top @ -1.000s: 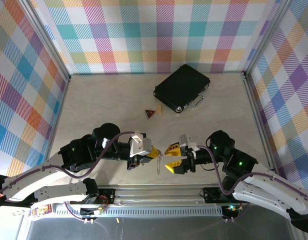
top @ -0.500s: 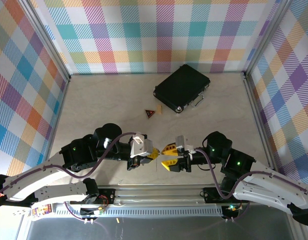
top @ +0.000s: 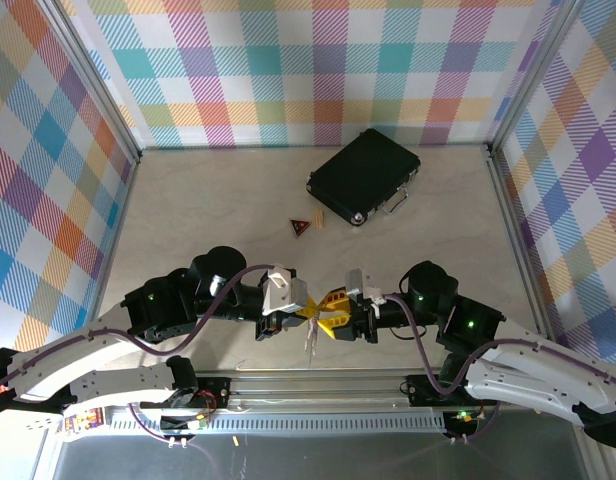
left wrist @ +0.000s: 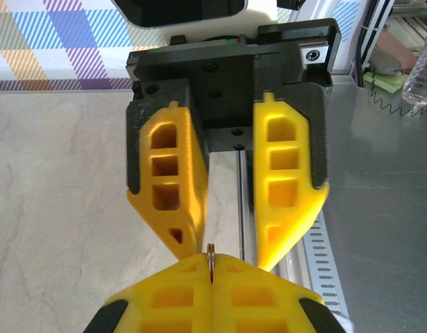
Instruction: Put the keys on the keyring
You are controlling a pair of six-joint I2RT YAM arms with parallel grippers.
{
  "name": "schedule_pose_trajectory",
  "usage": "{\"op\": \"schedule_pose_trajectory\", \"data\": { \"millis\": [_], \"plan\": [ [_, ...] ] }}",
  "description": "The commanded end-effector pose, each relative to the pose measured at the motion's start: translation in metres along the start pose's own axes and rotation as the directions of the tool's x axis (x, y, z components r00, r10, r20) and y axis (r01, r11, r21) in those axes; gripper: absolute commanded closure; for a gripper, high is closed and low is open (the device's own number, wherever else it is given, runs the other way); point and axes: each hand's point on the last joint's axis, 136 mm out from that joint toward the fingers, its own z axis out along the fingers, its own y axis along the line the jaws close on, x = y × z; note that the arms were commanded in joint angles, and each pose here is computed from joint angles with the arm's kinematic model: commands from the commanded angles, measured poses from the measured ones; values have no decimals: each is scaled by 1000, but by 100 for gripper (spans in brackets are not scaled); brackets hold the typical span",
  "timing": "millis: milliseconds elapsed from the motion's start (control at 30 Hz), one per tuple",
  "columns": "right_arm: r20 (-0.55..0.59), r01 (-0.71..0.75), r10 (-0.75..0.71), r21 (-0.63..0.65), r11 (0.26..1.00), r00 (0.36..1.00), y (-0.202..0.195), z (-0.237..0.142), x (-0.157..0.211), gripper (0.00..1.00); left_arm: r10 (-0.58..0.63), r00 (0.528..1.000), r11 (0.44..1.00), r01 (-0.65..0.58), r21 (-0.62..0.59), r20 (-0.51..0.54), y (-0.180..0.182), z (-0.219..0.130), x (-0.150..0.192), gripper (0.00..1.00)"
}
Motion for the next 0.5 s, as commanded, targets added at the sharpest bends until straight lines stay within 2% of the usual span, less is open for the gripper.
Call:
{"op": "schedule_pose_trajectory", "data": {
  "millis": [0,467],
  "plan": [
    [64,30,-27,-45,999,998,11,-2,-21,76,33,998,999,-34,7,47,-2,-1,-11,100],
    [69,26,-25,-13,1000,997,5,1,-19,86,27,998,999,-29,42,52,-8,0,-12,100]
  ]
}}
